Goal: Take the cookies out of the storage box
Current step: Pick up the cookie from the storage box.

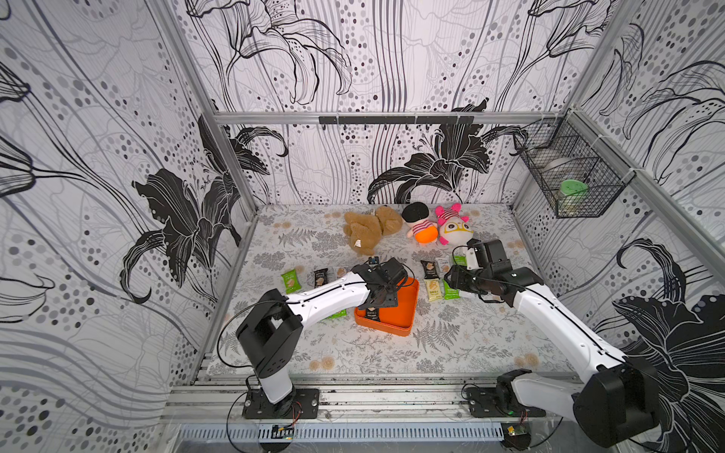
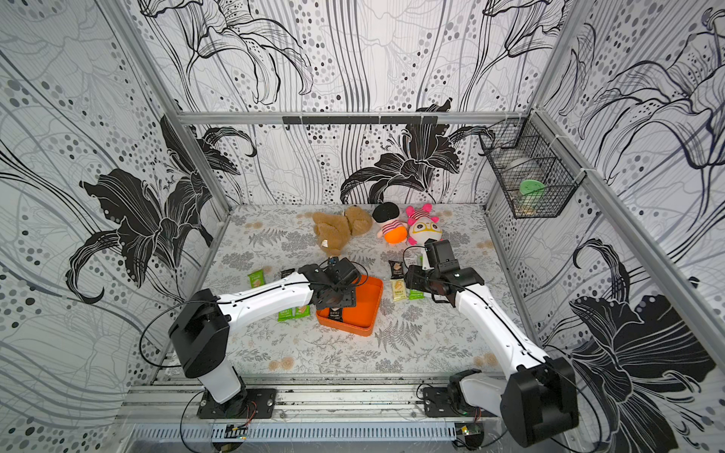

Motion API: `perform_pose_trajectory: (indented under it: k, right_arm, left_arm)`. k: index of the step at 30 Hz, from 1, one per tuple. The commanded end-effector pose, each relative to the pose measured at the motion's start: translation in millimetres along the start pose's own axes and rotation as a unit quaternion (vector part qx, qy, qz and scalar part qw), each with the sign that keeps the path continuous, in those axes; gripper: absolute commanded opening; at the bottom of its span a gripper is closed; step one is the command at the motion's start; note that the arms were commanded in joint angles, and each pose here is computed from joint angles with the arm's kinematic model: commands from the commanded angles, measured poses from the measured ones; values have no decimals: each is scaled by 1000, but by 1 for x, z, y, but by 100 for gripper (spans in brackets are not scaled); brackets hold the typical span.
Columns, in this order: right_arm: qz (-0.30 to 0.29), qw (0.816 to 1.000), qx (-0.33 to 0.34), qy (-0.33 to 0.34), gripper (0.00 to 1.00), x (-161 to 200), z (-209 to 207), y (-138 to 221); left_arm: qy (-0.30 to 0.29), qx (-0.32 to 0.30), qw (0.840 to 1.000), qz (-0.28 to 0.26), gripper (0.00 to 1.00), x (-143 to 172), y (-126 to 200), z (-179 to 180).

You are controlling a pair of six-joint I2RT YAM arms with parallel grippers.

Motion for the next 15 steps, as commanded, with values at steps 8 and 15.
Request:
perform_pose_trajectory:
  k: [8,15]
  right_arm:
    - [13,1000,22,8,59,6,-8,-2]
    - [17,999,37,13,59,5,-10,-6]
  left_arm:
    - [-9,-33,999,18,78,10,-32,3]
    - [-19,-39,998,42,78,14,-52,1]
Point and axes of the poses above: each gripper's point midway between its finger pads, its own y axis back along the fingers, its own z axis along the line the jaws close on, x = y × z, the point moved 8 cm from there along y, back along the fingers, and after that the axes turned 14 degrees about -y, right-handed, at the moved point
